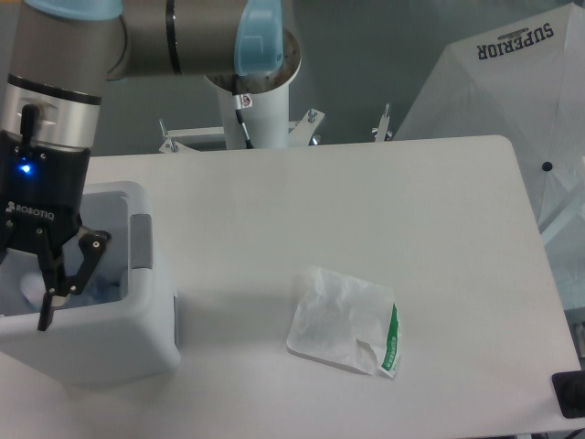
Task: Place the trash in the trash can
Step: 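Move the open gripper over the white plastic bag and lower it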
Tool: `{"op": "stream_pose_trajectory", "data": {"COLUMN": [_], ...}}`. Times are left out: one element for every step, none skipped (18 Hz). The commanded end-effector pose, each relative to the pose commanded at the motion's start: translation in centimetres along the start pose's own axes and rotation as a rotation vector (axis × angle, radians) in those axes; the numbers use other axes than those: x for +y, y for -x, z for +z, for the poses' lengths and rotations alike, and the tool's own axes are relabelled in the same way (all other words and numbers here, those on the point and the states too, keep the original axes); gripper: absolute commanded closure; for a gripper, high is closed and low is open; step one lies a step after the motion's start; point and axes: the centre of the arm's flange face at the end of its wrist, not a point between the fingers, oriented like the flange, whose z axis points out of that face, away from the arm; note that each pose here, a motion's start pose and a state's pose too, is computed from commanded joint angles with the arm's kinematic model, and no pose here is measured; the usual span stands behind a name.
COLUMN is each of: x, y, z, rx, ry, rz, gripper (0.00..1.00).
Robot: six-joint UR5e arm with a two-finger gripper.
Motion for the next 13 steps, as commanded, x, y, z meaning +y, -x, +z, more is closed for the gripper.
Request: {"op": "stream_pose_trajectory", "data": {"x": [-0.3,-0.4,-0.3,-0.4,-0.1,0.4,0.8,1.2,1.3,1.5,2.1,3.3,4.8], "y": [2.7,5.6,8.1,11.0,13.8,15.8,17.7,20.0,21.9,23.6,25.1,25.8,26.3], "z": [-0.6,-1.0,-1.2,-1.7,-2.0,-2.2,-2.2,-2.4,-2.3,-2.3,-2.5,-1.9,-1.3], "rx": [-0.03,-0.062,-0.088,-0.12,-0.153,-0.176,-0.214,-0.273,-0.329,-0.373,-0.4,-0.405,-0.408], "ry": [-0.007,-0.011,-0.01,-0.015,-0.012,-0.006,-0.001,0.003,0.01,0.017,0.028,0.055,0.083], "rz": [-0.032,-0.066,-0.094,-0.125,-0.153,-0.174,-0.192,-0.213,-0.228,-0.242,-0.261,-0.274,-0.286], "gripper": [0.0,0.0,0.0,0.0,0.0,0.0,0.0,0.0,0.0,0.0,0.0,0.0,0.0]}}
